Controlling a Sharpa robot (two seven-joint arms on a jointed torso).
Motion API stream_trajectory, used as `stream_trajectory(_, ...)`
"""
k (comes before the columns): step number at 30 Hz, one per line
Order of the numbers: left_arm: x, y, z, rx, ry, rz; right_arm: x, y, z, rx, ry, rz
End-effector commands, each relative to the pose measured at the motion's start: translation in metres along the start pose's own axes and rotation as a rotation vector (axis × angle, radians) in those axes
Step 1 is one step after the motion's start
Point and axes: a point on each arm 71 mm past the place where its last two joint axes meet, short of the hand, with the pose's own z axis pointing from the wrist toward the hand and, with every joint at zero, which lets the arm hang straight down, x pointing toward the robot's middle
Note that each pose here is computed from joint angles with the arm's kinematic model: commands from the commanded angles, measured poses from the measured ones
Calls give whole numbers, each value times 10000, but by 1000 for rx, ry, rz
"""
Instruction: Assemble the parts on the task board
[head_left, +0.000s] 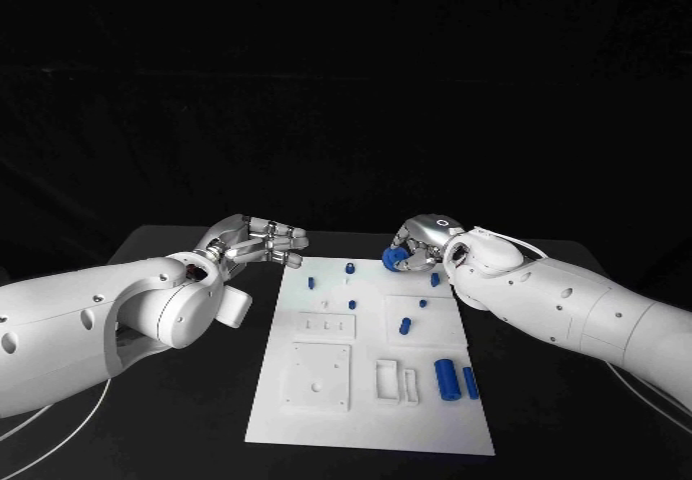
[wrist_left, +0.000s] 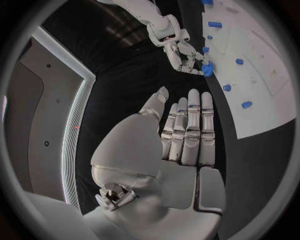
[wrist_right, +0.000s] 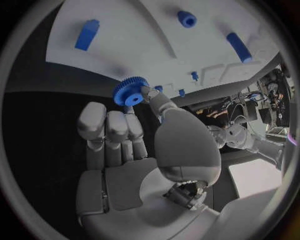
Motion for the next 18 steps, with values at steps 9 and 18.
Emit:
stream_trajectory(9, 19, -30, -3, 13, 15, 0, -76, 468, 39, -95, -80, -41)
stream_trajectory(18, 24, -32, -5, 13, 16, 0, 0, 716, 71, -148, -62, -35)
